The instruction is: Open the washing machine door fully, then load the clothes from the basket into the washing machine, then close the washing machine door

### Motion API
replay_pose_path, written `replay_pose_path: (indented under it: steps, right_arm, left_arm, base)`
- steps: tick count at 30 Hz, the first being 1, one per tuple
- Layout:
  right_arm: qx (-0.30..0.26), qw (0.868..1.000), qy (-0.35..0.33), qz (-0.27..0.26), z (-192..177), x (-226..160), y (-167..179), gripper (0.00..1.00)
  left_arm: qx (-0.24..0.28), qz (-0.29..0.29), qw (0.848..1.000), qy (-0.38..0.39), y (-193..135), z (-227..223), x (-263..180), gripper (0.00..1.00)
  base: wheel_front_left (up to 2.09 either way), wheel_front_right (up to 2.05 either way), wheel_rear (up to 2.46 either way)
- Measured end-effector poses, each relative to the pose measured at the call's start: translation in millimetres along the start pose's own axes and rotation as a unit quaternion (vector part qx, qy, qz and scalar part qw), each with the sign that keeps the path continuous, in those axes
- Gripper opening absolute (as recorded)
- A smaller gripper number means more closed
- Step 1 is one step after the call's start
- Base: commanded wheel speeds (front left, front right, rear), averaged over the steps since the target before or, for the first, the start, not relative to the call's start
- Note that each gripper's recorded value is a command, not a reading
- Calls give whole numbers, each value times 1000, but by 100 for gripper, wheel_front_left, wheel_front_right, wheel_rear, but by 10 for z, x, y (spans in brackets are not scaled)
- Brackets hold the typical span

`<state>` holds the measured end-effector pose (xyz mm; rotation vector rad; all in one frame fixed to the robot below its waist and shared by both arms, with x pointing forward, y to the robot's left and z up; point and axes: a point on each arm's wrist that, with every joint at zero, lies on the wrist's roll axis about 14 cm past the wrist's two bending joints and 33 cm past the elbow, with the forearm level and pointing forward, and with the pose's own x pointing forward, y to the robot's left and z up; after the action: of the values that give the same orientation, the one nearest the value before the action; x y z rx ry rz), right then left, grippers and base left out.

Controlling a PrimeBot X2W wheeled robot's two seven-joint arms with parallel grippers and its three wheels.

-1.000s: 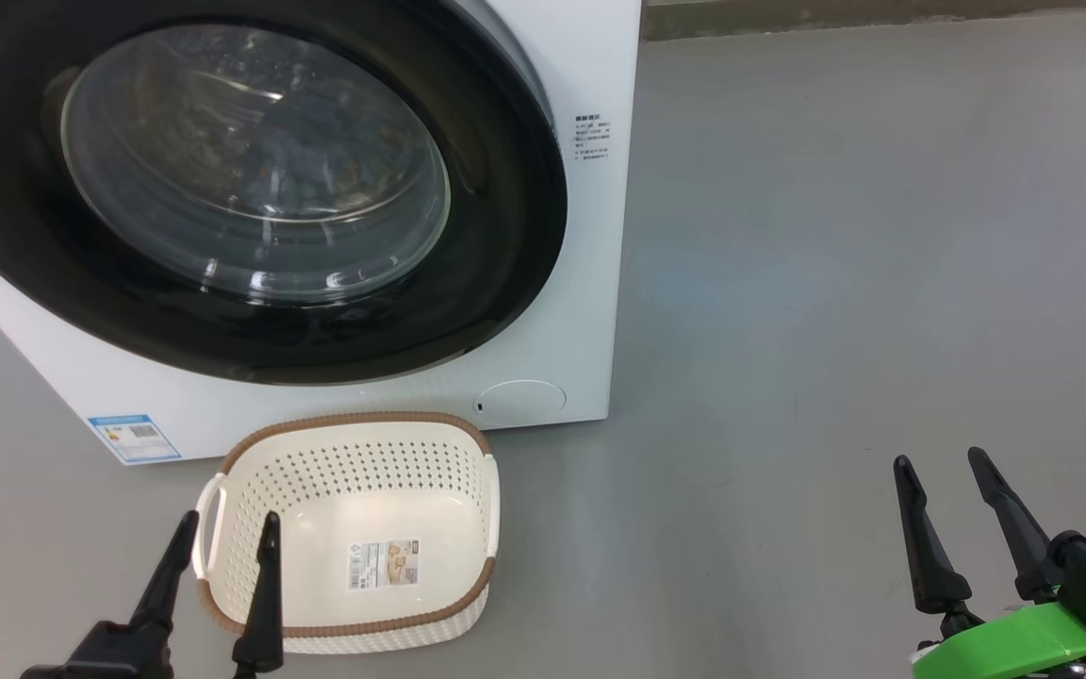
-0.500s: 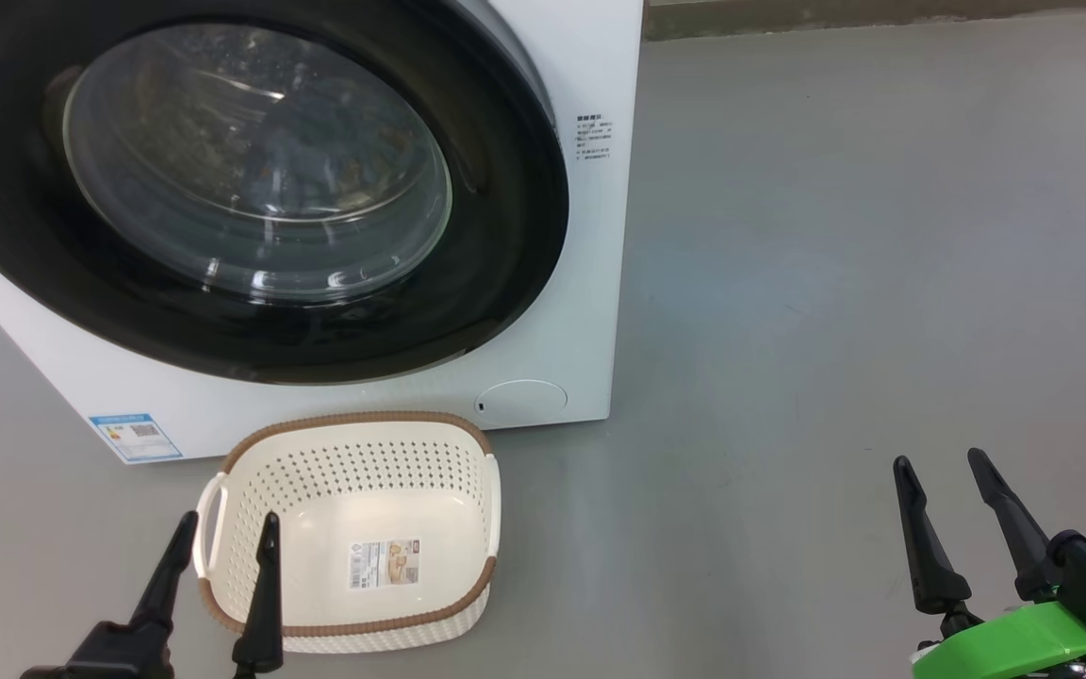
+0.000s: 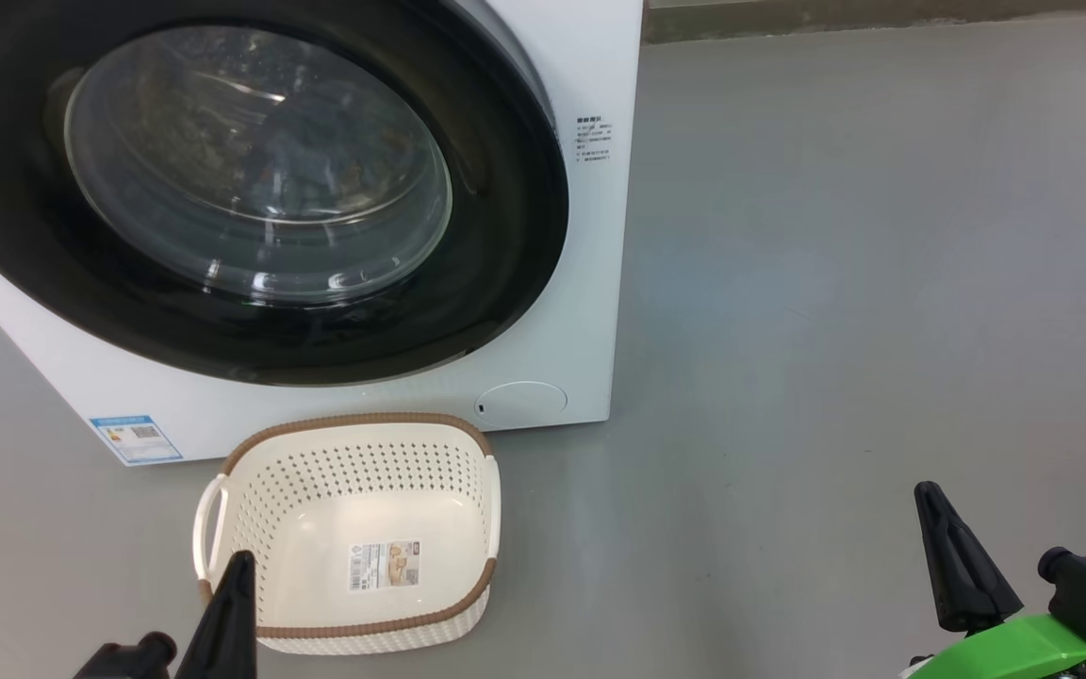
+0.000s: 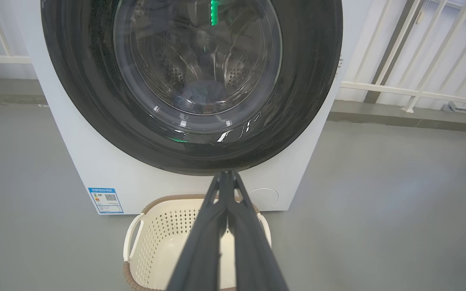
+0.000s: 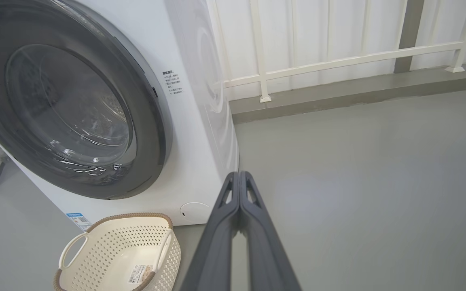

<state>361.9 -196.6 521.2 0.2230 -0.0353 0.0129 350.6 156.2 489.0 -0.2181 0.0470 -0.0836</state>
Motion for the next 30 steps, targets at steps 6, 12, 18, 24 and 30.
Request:
replay_pose_path:
  steps: [6, 12, 18, 24, 30]
  right_arm:
    - [36, 999, 6, -5, -45, -5, -20, 0]
    - [73, 997, 12, -10, -87, -12, -40, 0]
    - [108, 994, 17, -14, -117, -13, -55, 0]
    - [144, 989, 22, -19, -157, -23, -72, 0]
    - [171, 985, 24, -23, -184, -28, -85, 0]
  left_arm:
    - [-34, 7, 999, 9, 40, -39, -1, 0]
    - [-68, 15, 997, 16, 76, -68, 2, 0]
    - [-103, 22, 994, 22, 102, -95, 2, 0]
    - [-136, 27, 990, 22, 131, -85, 25, 0]
    - [-164, 30, 986, 22, 143, -83, 42, 0]
  base:
    - [0, 0, 0]
    - [0, 0, 0]
    - [0, 0, 0]
    - [0, 0, 0]
    - [0, 0, 0]
